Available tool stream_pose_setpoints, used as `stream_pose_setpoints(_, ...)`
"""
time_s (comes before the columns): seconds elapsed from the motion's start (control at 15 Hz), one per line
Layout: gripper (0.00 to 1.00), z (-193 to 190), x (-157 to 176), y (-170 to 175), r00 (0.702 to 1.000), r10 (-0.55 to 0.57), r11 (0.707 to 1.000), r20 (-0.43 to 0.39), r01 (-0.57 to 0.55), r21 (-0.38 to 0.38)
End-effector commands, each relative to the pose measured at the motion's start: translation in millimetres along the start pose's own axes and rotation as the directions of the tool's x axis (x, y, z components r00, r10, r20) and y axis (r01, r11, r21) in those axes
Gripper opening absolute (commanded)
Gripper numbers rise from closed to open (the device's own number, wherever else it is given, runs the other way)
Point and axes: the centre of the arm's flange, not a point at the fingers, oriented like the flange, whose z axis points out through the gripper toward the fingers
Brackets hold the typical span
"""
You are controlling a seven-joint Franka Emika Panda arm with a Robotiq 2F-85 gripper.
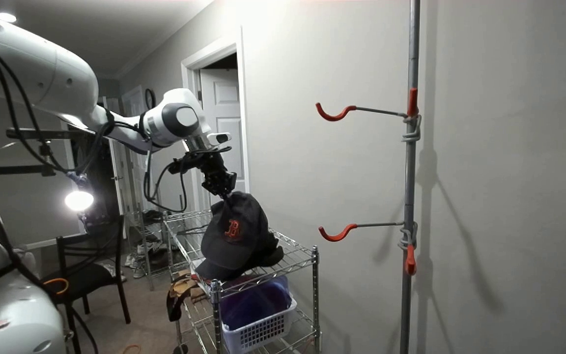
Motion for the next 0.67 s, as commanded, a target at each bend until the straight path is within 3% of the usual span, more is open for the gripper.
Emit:
stream_pose_setpoints(0.0, 0.04, -30.0, -28.1, 23.4, 0.999, 0.053, 0.998, 0.009, -0.053, -0.018)
stream_pose_setpoints(0.6, 0.03, -59.2, -80.3, 120.3, 0.966, 0.256, 0.949, 0.037, -0.244, -0.198)
